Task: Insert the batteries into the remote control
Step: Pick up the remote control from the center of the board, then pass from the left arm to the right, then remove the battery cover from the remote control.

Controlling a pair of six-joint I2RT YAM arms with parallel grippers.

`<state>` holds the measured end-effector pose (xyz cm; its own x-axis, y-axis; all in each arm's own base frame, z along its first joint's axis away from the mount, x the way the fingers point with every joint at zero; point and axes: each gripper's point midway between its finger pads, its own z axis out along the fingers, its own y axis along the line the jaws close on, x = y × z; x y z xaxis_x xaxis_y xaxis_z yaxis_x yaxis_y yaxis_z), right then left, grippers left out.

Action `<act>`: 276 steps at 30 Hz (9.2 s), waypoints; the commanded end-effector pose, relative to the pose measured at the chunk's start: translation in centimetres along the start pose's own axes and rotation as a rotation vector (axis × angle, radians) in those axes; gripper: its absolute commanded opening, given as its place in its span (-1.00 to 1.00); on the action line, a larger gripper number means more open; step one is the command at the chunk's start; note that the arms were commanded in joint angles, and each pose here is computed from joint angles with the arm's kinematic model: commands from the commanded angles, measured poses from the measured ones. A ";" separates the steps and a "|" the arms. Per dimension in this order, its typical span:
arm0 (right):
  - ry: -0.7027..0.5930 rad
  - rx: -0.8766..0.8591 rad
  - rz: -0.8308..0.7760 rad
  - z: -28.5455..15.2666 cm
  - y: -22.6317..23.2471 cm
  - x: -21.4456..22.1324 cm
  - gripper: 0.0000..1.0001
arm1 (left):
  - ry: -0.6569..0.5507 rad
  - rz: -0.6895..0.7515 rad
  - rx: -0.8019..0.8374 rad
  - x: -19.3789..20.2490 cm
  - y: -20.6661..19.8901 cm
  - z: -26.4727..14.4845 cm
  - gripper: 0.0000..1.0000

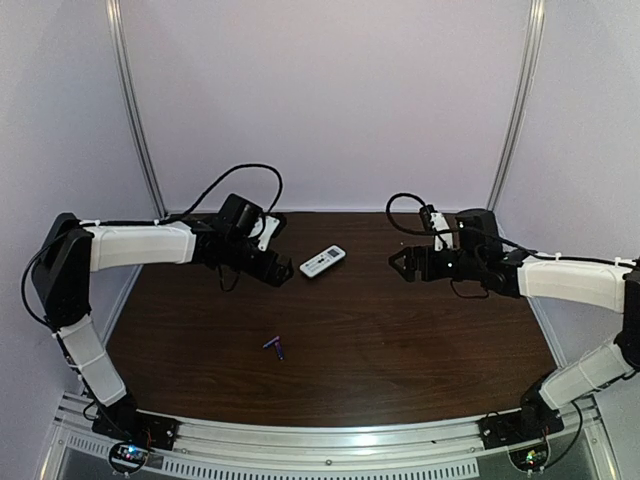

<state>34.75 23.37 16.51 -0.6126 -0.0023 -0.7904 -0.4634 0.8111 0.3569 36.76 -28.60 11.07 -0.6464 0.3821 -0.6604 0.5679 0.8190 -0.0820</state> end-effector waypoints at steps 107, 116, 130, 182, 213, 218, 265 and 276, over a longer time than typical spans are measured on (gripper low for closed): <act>-0.016 -0.473 -0.705 -11.7 17.7 2.8 0.92 | 0.453 0.079 1.214 7.1 -23.3 -17.2 -0.60; 0.116 -0.613 -0.824 -15.9 22.1 5.5 0.71 | 0.516 0.081 1.314 9.3 -25.4 -19.5 -0.60; 0.295 -0.481 -1.081 -13.9 23.0 10.2 0.54 | 0.541 0.075 1.352 9.8 -26.2 -19.8 -0.61; 0.235 -0.441 -0.656 -9.7 21.6 4.5 -1.00 | -0.027 -0.040 0.731 -6.1 -12.6 -15.4 0.95; 0.118 -0.670 0.307 -1.0 18.5 5.3 -1.00 | -0.187 0.173 0.307 -3.3 -10.1 -9.9 0.89; 0.133 -0.676 0.314 -1.1 19.0 6.2 -1.00 | -0.193 0.177 0.300 -4.3 -10.2 -9.6 0.87; 0.146 -0.738 0.320 -1.2 20.4 6.1 -1.00 | -0.136 0.231 0.389 -4.0 -13.0 -8.0 0.70; 0.142 -0.678 0.312 -1.2 18.5 6.4 -1.00 | -0.181 0.186 0.493 -5.7 -13.4 -9.3 0.71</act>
<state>21.48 38.27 17.68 -0.8619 0.0404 -0.5056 -0.4789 0.2632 0.8375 27.75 -36.95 21.28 -0.4409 0.4339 -0.7857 0.8534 0.4740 -0.2171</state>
